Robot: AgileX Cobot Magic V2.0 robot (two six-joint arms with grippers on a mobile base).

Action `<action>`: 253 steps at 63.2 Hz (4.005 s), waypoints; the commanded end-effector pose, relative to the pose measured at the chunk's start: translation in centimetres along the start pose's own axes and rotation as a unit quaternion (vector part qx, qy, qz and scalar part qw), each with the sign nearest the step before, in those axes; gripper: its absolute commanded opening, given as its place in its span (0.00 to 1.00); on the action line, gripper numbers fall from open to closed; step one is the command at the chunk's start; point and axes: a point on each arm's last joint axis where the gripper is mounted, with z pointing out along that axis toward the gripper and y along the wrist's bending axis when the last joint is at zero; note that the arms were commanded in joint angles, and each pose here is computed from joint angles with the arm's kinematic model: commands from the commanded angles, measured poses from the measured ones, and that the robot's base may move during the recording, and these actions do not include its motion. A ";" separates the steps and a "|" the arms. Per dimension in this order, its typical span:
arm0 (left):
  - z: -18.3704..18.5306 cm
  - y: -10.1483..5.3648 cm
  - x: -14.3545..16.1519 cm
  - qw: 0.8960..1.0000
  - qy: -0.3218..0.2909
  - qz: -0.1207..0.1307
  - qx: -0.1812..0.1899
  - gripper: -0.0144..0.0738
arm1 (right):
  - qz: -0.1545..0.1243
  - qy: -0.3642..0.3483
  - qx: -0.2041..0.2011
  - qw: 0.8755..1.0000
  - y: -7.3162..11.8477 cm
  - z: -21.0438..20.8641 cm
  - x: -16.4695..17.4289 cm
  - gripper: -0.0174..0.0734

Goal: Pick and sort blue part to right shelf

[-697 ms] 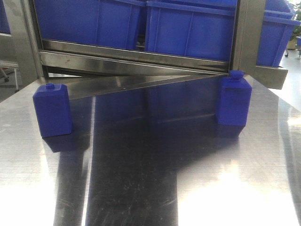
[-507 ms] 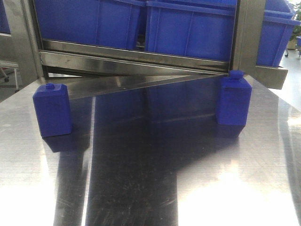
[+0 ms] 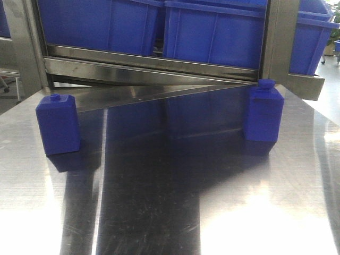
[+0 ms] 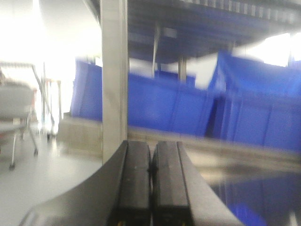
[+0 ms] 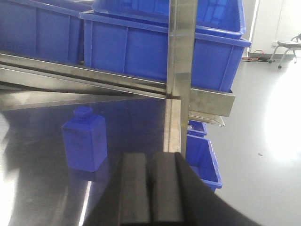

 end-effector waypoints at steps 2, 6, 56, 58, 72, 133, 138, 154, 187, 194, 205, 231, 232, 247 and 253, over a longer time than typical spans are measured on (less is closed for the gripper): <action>-0.1 -0.1 -2.4 0.997 -0.073 -0.016 0.001 0.31 | -0.005 -0.068 -0.003 0.998 0.1 -0.3 -1.7 0.23; 0.4 -0.2 -3.9 0.998 -0.052 -0.017 0.004 0.31 | -0.005 -0.068 -0.003 0.998 0.1 -0.3 -1.7 0.23; 14.5 -3.8 -6.7 0.876 0.424 -0.223 0.045 0.91 | -0.005 -0.068 -0.003 0.998 0.1 -0.3 -1.7 0.23; 15.2 -3.9 -6.4 0.870 0.434 -0.228 0.051 0.91 | -0.005 -0.068 -0.003 0.998 0.1 -0.3 -1.7 0.23; 20.9 -5.8 -3.6 0.825 0.501 -0.249 0.079 0.91 | -0.005 -0.068 -0.003 0.998 0.1 -0.3 -1.7 0.23; 28.3 -7.9 0.7 0.736 0.662 -0.141 -0.009 0.91 | -0.005 -0.068 -0.003 0.998 0.1 -0.3 -1.7 0.23; 28.4 -8.3 0.9 0.738 0.659 -0.147 -0.011 0.91 | -0.005 -0.068 -0.003 0.998 0.1 -0.3 -1.7 0.23; 28.6 -10.0 4.7 0.709 0.694 -0.123 -0.015 0.91 | -0.005 -0.068 -0.003 0.998 0.1 -0.3 -1.7 0.23; 28.9 -10.5 8.4 0.672 0.726 -0.145 -0.032 0.69 | -0.005 -0.068 -0.003 0.998 0.1 -0.3 -1.7 0.23; 29.1 -10.6 8.1 0.672 0.725 -0.144 -0.030 0.58 | -0.005 -0.068 -0.003 0.998 0.1 -0.3 -1.7 0.23; 29.4 -10.7 7.5 0.670 0.727 -0.144 -0.028 0.48 | -0.005 -0.068 -0.003 0.998 0.1 -0.3 -1.7 0.23; 29.7 -10.8 2.1 0.657 0.749 -0.075 0.036 0.48 | -0.005 -0.068 -0.003 0.998 0.1 -0.3 -1.7 0.23; 29.6 -10.7 1.6 0.662 0.745 -0.071 0.038 0.48 | -0.005 -0.068 -0.003 0.998 0.1 -0.3 -1.7 0.23; 26.9 -9.0 -4.5 0.733 0.678 0.037 0.039 0.48 | -0.005 -0.068 -0.003 0.998 0.1 -0.3 -1.7 0.23; 24.8 -8.1 -6.8 0.769 0.636 0.045 0.042 0.48 | -0.005 -0.069 -0.003 0.998 0.1 -0.3 -1.8 0.23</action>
